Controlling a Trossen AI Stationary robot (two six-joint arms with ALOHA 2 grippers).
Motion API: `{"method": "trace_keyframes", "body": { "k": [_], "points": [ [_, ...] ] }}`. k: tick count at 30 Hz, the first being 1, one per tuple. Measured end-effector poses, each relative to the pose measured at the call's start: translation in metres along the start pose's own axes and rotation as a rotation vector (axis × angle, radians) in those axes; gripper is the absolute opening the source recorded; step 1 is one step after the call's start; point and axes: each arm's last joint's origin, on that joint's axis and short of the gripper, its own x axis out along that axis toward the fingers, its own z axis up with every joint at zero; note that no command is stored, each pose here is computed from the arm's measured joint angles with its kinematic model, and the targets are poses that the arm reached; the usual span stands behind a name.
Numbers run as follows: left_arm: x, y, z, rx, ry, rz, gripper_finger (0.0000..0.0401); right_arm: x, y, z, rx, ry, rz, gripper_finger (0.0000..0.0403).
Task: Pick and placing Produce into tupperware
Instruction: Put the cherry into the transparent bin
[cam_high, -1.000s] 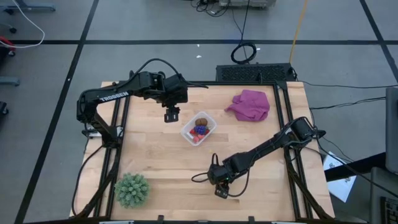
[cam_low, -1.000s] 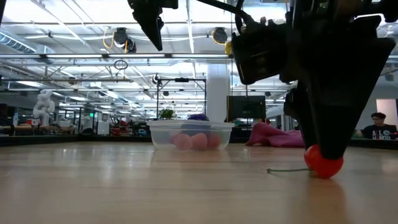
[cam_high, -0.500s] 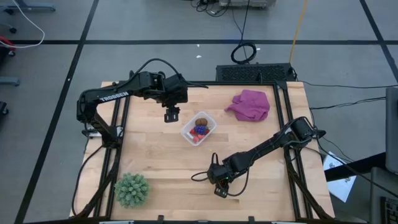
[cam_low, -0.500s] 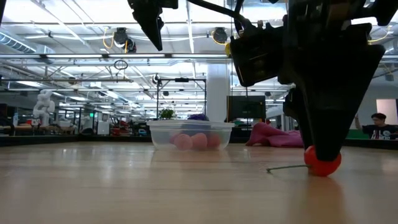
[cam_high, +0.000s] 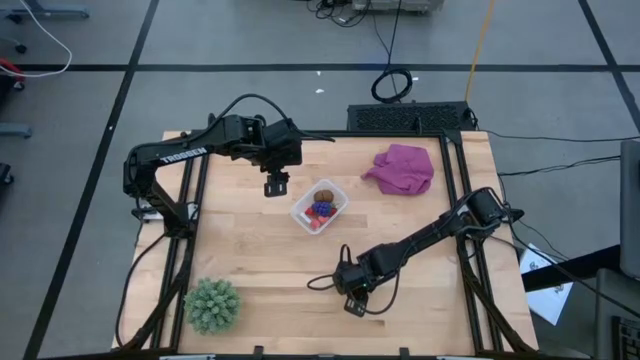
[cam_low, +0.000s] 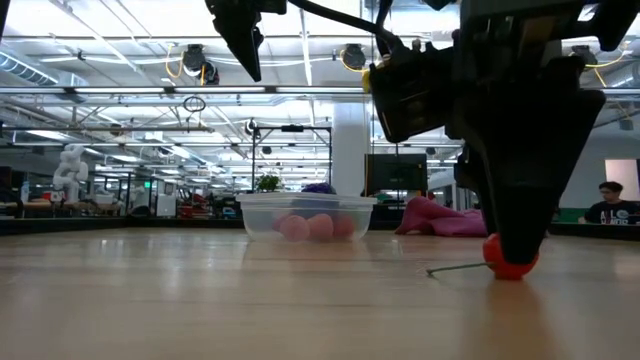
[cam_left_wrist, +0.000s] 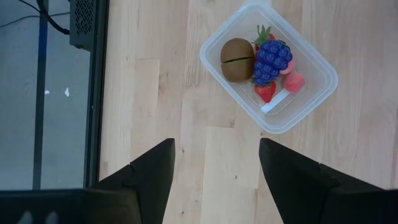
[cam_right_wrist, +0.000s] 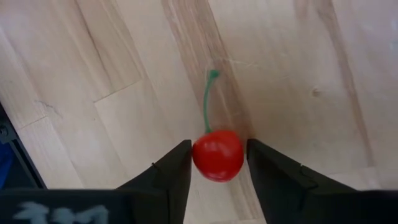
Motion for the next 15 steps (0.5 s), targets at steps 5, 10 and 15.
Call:
{"method": "trace_keyframes", "body": {
  "k": [5, 10, 15],
  "points": [
    [0.0000, 0.0001, 0.0000, 0.000, 0.000, 0.000, 0.0239, -0.0004, -0.0020, 0.0021, 0.001, 0.000, 0.001, 0.0131],
    [0.0000, 0.0001, 0.0000, 0.000, 0.000, 0.000, 0.0239, -0.0005, -0.0022, 0.0026, -0.010, 0.000, 0.003, 0.0125],
    [0.0000, 0.0001, 0.0000, 0.000, 0.000, 0.000, 0.0239, -0.0005, -0.0020, 0.0028, -0.013, -0.001, 0.004, 0.0124]
  ]
}}
